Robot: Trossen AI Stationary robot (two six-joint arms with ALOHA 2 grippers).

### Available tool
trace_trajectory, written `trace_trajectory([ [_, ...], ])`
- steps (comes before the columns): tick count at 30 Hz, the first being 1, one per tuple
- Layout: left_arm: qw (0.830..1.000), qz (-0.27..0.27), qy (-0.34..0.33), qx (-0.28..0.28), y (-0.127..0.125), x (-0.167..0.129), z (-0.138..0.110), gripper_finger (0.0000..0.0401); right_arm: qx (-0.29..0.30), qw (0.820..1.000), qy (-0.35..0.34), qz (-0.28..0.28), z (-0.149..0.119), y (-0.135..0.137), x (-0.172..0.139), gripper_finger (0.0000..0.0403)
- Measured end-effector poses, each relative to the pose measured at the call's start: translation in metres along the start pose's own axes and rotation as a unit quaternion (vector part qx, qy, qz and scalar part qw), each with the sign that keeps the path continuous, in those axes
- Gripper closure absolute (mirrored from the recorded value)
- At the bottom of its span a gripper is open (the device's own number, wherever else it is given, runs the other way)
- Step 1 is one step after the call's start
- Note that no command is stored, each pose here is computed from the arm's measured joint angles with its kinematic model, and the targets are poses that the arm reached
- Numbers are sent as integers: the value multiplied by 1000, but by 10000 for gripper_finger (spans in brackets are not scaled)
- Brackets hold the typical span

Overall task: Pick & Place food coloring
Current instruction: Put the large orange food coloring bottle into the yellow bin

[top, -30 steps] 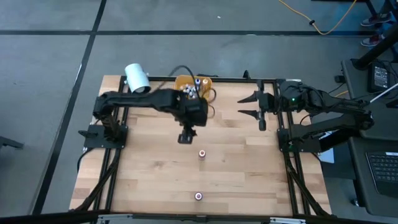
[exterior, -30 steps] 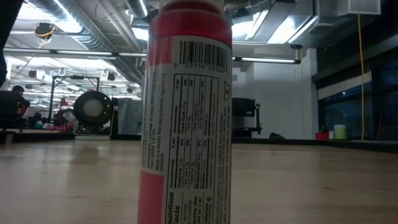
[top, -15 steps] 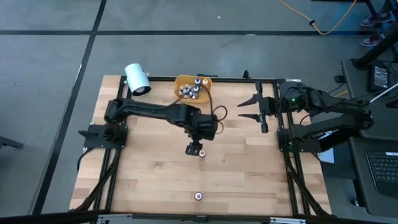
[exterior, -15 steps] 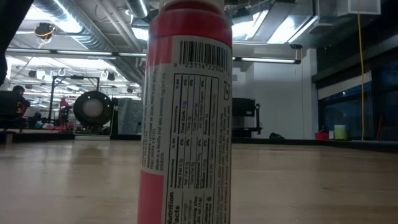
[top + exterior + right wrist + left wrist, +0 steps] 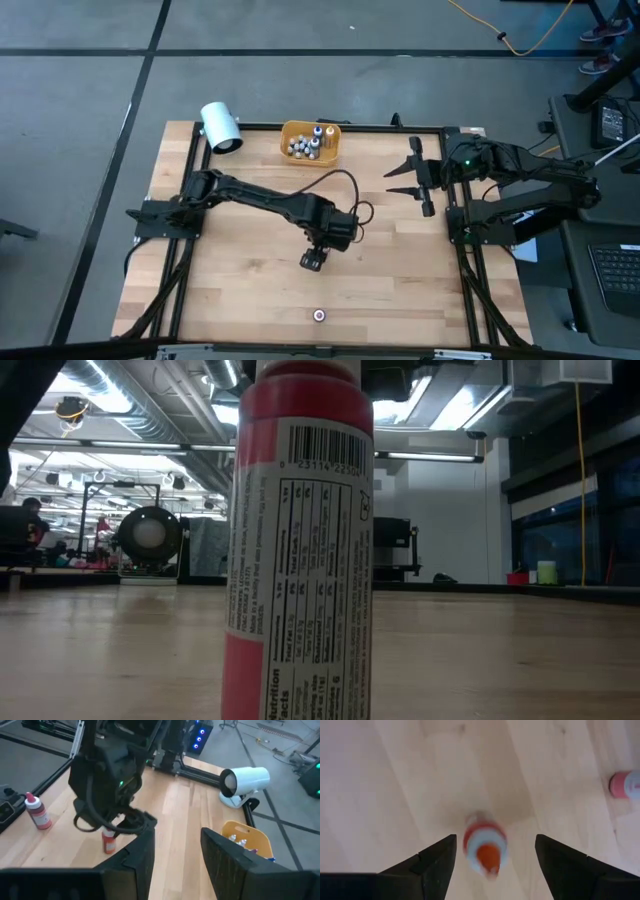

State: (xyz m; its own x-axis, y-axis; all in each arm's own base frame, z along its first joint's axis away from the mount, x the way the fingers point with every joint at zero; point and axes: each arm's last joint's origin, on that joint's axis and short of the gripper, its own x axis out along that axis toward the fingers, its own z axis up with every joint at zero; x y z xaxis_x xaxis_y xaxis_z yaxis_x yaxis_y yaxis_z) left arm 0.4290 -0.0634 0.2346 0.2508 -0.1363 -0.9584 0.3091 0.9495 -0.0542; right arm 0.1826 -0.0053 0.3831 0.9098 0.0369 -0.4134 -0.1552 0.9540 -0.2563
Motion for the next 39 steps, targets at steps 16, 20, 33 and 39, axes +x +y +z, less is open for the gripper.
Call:
trace_trajectory([
  [16,999,-27,7,-32,9,35,-10,136,0,1000,-1,13,0,1,0,243],
  [20,999,-29,7,-29,8,35,-10,137,0,1000,-1,13,0,1,0,243],
  [33,998,-47,1,-41,18,33,-12,240,0,1000,-1,13,0,1,0,243],
  [39,998,-41,-1,-51,29,16,-16,257,0,1000,-1,13,0,1,0,243],
])
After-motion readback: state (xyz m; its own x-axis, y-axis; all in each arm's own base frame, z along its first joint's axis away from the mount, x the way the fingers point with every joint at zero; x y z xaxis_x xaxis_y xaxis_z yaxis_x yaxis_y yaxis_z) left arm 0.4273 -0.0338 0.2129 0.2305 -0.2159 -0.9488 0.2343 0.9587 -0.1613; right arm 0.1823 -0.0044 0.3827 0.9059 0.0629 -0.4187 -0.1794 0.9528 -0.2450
